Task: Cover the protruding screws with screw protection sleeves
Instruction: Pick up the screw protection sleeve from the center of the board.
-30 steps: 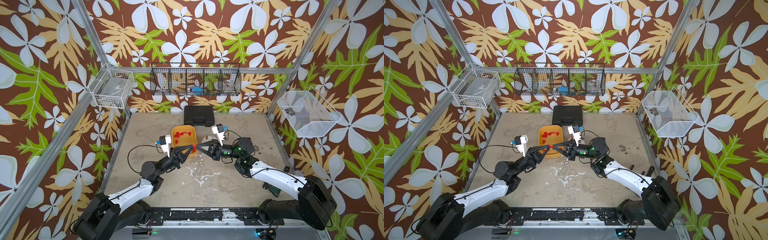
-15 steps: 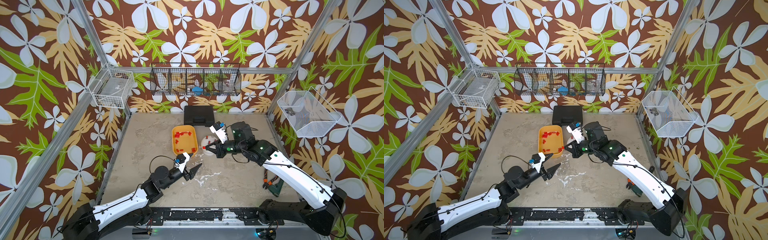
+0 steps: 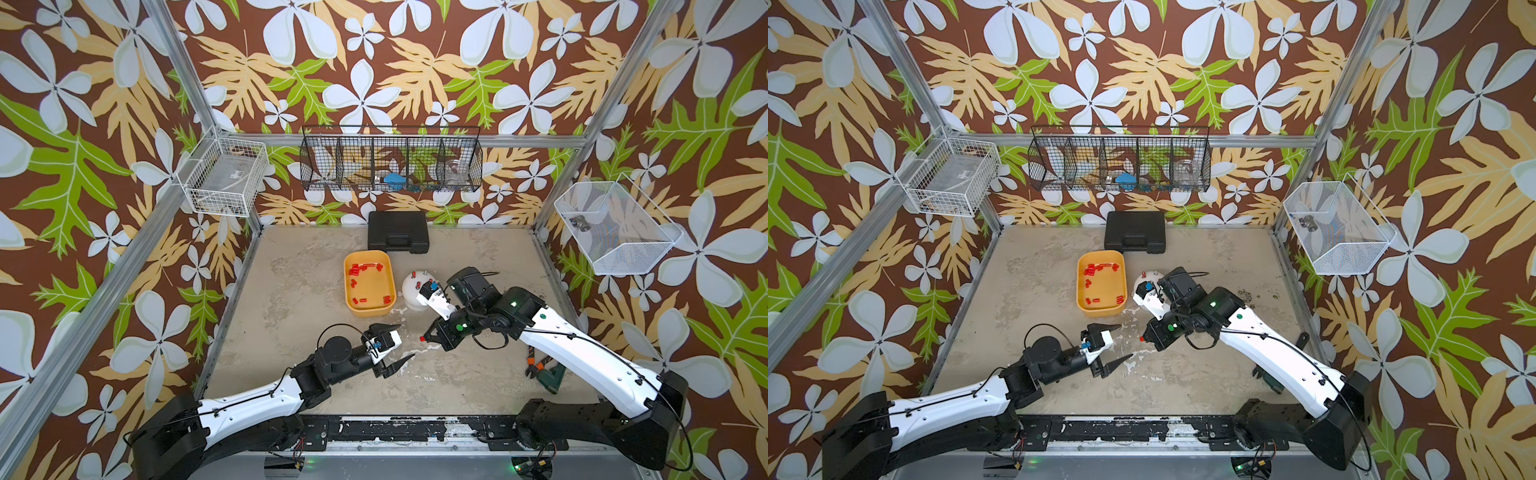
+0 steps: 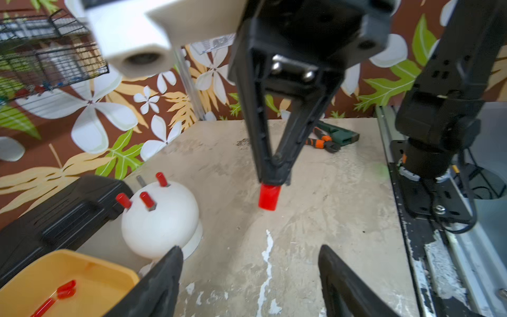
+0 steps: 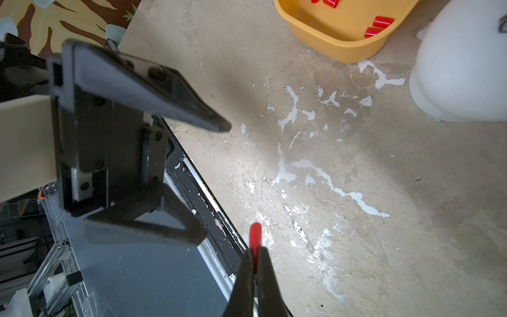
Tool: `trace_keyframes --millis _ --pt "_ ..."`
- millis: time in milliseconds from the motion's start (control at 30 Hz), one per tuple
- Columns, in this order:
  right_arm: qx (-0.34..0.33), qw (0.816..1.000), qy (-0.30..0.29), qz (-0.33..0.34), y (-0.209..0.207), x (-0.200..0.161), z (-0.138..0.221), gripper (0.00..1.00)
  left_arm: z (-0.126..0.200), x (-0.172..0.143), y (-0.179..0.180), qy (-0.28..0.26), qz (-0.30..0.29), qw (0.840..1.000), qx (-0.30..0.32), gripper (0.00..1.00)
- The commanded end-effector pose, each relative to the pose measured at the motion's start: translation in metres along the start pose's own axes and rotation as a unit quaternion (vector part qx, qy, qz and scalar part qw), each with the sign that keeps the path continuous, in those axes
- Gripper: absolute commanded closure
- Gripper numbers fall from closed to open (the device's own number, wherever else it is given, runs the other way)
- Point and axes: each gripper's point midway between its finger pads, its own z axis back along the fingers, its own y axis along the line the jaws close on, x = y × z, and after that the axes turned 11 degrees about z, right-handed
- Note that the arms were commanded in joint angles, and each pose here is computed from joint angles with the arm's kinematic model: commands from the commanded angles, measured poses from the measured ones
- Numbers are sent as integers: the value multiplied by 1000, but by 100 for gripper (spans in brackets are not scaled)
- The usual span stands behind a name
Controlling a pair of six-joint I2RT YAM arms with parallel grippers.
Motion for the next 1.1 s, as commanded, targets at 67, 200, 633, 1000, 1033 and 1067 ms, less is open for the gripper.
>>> trace_keyframes --millis 67,200,633,1000,1033,1067 --pt "34 999 -16 15 13 12 -4 100 -2 13 -12 -21 -12 999 -30 23" --pt "61 997 -29 30 27 17 -3 100 -4 10 -11 -14 -15 999 -26 27" --pt "61 997 -31 35 30 19 -11 100 -8 16 -6 -11 -9 1000 -13 52" --pt "46 997 -41 41 30 27 -6 100 -10 2 1 18 -1 1000 6 57" --pt "44 997 -43 41 30 28 -5 100 -9 1 2 20 -1 1000 9 59" --pt "43 997 -44 42 29 28 -4 100 -9 0 2 20 -2 1000 10 60"
